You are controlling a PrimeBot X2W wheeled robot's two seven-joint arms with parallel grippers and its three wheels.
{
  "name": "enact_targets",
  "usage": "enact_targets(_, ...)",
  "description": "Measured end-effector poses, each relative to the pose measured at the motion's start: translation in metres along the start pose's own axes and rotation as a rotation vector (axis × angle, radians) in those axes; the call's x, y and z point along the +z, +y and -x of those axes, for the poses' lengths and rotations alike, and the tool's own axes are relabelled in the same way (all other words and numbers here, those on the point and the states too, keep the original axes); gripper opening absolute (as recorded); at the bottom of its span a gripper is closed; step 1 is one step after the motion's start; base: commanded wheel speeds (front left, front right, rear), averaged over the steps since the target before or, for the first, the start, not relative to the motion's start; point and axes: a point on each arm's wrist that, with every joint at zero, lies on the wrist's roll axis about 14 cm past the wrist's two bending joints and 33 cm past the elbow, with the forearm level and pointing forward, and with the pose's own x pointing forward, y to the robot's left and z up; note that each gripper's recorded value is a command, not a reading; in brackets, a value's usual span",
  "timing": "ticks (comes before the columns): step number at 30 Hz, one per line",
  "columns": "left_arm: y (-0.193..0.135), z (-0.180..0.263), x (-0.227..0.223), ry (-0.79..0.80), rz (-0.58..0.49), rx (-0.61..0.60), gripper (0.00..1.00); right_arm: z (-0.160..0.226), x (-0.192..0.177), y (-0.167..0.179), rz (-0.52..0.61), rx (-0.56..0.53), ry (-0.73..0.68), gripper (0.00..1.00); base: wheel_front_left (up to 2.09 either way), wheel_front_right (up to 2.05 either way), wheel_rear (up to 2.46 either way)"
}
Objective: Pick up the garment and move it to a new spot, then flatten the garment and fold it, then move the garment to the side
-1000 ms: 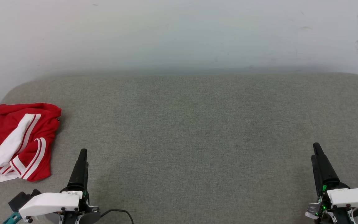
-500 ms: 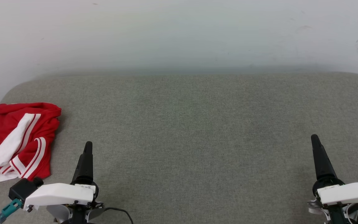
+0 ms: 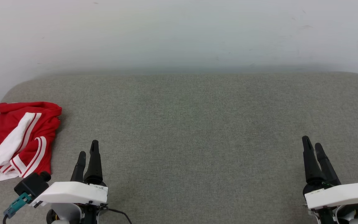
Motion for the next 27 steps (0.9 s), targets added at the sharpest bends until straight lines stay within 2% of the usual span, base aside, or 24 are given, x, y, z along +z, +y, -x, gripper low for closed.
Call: enact_targets(27,-0.022,0.001,0.008,-0.09,-0.348,-0.062,1.0,-0.001,0.0,0.02,0.341,0.084,-0.031,1.0,0.0,0.0,0.0)
